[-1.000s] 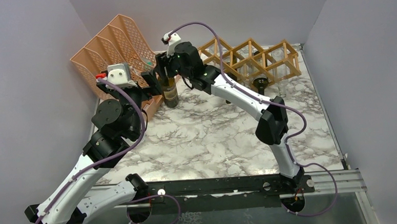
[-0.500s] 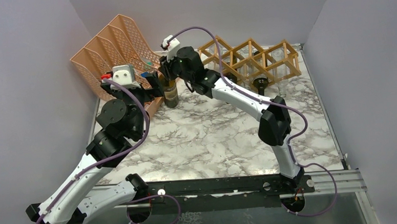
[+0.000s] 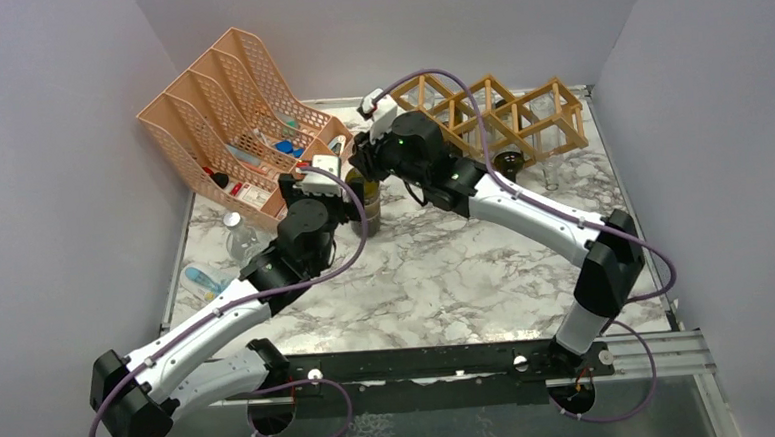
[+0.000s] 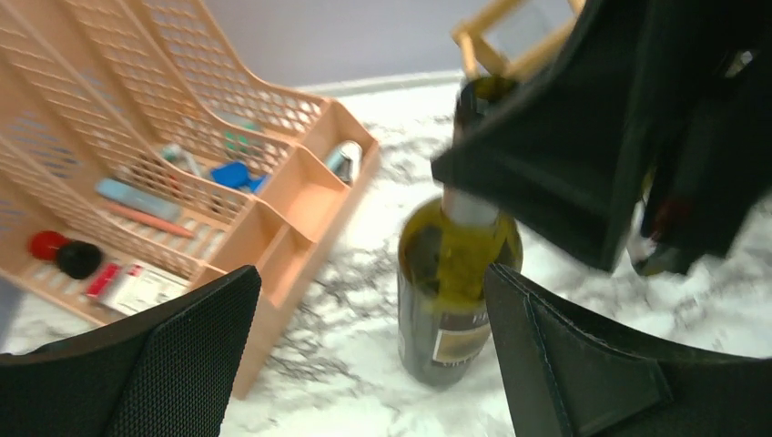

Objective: Put the wine bottle on the wine rack

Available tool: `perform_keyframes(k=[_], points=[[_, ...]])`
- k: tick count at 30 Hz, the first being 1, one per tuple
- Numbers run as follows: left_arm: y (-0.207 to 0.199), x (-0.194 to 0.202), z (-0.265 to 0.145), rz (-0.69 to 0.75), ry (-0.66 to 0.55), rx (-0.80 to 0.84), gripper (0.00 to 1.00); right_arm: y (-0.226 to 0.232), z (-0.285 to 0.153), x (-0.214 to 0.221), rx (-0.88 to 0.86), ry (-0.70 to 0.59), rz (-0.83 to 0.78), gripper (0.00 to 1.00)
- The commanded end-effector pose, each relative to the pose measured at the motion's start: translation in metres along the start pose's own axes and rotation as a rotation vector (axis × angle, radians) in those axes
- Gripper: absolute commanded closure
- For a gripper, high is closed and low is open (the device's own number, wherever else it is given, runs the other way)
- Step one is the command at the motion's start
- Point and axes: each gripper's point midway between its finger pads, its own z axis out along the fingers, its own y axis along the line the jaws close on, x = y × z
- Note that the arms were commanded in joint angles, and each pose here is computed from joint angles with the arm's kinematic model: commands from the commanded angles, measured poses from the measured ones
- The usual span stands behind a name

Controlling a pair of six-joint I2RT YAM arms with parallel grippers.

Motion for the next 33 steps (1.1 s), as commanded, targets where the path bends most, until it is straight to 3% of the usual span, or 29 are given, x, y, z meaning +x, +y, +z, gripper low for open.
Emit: perform_keyframes(k=[1, 6, 11, 19, 33], points=[[-0.039, 0.011, 0.000, -0.125, -0.056, 0.195, 0.01, -0.002, -0.050, -0.064, 0.018, -0.143, 0.067, 0.92], [-0.054, 0.060, -0.019, -0.249, -0.004, 0.318, 0.01, -0.009, -0.082, -0.057, 0.050, -0.104, 0.093, 0.92], [-0.063, 0.077, -0.029, -0.282, -0.013, 0.398, 0.01, -0.005, -0.112, -0.059, 0.018, -0.101, 0.117, 0.92], [-0.105, 0.078, -0.037, -0.169, -0.036, 0.638, 0.01, 0.006, -0.156, -0.072, -0.061, -0.122, 0.151, 0.92], [-0.163, 0.081, -0.061, -0.039, -0.049, 1.005, 0.01, 0.013, -0.189, -0.083, -0.120, -0.184, 0.132, 0.92]])
